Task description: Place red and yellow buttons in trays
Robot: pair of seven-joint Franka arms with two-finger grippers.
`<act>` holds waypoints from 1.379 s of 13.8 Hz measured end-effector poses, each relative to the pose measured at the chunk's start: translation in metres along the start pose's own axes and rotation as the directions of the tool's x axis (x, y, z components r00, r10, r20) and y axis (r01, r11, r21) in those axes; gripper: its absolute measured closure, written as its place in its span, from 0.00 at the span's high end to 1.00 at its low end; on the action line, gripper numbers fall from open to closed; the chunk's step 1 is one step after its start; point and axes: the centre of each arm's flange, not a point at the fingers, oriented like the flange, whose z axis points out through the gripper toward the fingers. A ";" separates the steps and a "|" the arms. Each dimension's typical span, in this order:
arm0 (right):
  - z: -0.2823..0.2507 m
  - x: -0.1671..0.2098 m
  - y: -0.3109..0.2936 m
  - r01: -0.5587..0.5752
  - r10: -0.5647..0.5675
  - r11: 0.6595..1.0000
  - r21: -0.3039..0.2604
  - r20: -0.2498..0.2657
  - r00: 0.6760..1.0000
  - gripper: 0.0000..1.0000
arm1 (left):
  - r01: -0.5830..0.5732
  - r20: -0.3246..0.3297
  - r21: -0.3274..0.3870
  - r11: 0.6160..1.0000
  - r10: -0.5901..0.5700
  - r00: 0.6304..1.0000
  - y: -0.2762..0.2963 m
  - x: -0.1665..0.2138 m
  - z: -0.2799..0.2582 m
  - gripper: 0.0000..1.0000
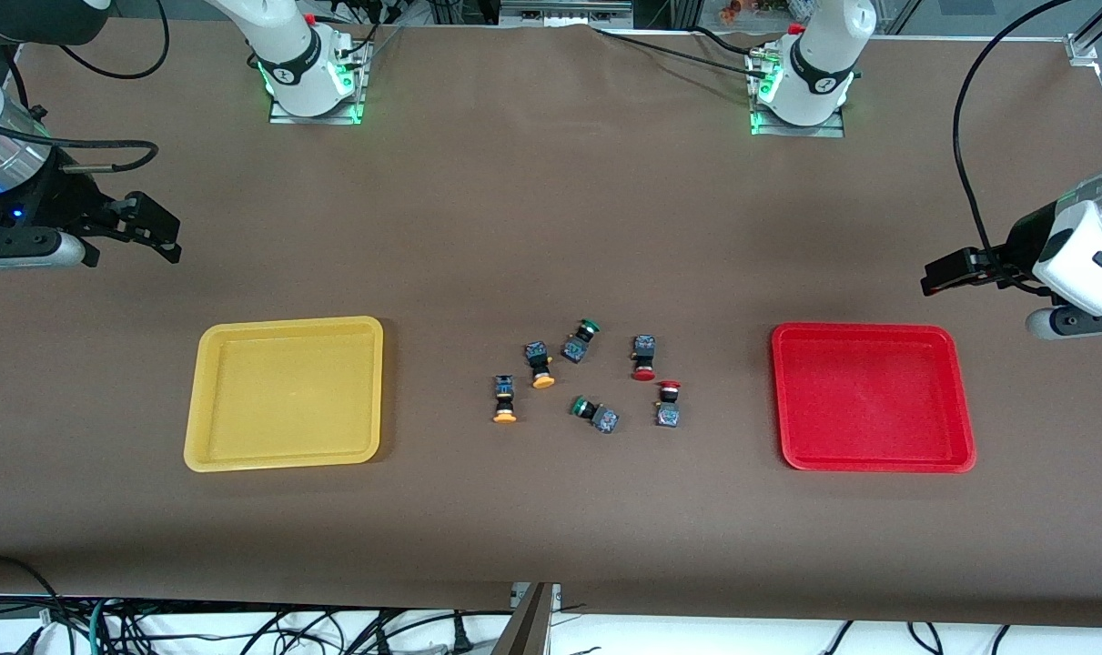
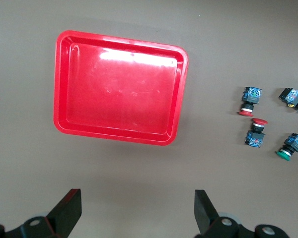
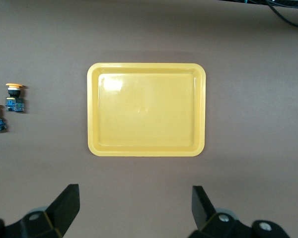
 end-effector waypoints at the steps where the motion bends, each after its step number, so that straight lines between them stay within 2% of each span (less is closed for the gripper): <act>1: 0.000 0.000 0.000 0.000 0.000 1.000 0.000 0.000 1.000 1.00 | 0.000 0.000 0.000 1.000 0.000 1.000 0.000 0.000 0.000 1.00; 19: 0.005 0.002 -0.002 0.002 -0.002 1.000 -0.001 0.008 1.000 1.00 | -0.001 0.001 0.000 1.000 0.001 1.000 0.001 0.000 0.001 1.00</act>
